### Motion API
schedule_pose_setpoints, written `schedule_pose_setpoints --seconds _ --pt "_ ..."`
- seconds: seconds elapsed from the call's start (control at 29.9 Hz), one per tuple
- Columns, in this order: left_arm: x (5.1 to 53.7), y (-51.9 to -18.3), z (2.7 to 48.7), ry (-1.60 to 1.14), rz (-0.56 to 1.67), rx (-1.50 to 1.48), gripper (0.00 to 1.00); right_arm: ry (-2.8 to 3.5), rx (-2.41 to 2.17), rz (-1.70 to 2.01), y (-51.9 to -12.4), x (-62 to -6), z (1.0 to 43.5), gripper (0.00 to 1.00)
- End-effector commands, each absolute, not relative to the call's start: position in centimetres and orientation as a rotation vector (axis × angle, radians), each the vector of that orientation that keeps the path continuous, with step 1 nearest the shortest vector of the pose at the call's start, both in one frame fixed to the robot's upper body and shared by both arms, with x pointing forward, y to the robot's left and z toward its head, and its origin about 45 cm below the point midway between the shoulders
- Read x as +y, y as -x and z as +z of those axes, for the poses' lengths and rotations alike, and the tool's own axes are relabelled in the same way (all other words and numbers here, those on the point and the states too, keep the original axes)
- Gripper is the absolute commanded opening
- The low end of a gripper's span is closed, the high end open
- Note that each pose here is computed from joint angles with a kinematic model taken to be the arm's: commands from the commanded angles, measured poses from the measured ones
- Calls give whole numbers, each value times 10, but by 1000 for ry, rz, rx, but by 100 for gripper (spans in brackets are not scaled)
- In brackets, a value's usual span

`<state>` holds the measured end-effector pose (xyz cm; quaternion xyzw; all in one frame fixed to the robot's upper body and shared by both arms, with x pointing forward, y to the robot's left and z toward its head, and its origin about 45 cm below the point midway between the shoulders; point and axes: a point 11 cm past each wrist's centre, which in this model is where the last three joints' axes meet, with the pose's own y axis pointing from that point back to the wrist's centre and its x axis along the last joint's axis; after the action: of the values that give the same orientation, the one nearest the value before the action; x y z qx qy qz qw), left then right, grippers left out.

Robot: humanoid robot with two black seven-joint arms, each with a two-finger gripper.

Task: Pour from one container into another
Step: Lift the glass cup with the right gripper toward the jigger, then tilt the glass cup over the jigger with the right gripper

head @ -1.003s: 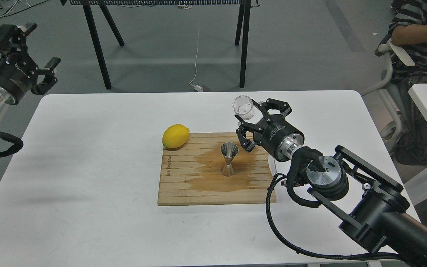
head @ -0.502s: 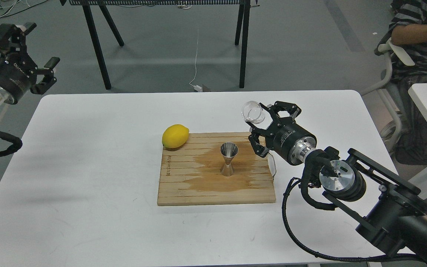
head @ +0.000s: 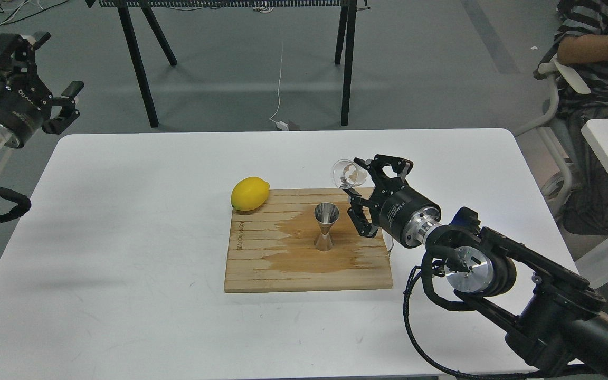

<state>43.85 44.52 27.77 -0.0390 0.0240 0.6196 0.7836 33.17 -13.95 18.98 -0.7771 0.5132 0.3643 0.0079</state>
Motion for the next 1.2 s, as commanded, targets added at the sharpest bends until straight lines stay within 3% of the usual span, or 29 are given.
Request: schedule_pose_setpoints --seconds 0.0,1.17 --pt "446 -438 278 84 1338 52 99 2459 1638 1102 -331 -141 187 13" --pt "443 -440 280 86 1332 47 99 2675 1729 883 -331 -130 180 13"
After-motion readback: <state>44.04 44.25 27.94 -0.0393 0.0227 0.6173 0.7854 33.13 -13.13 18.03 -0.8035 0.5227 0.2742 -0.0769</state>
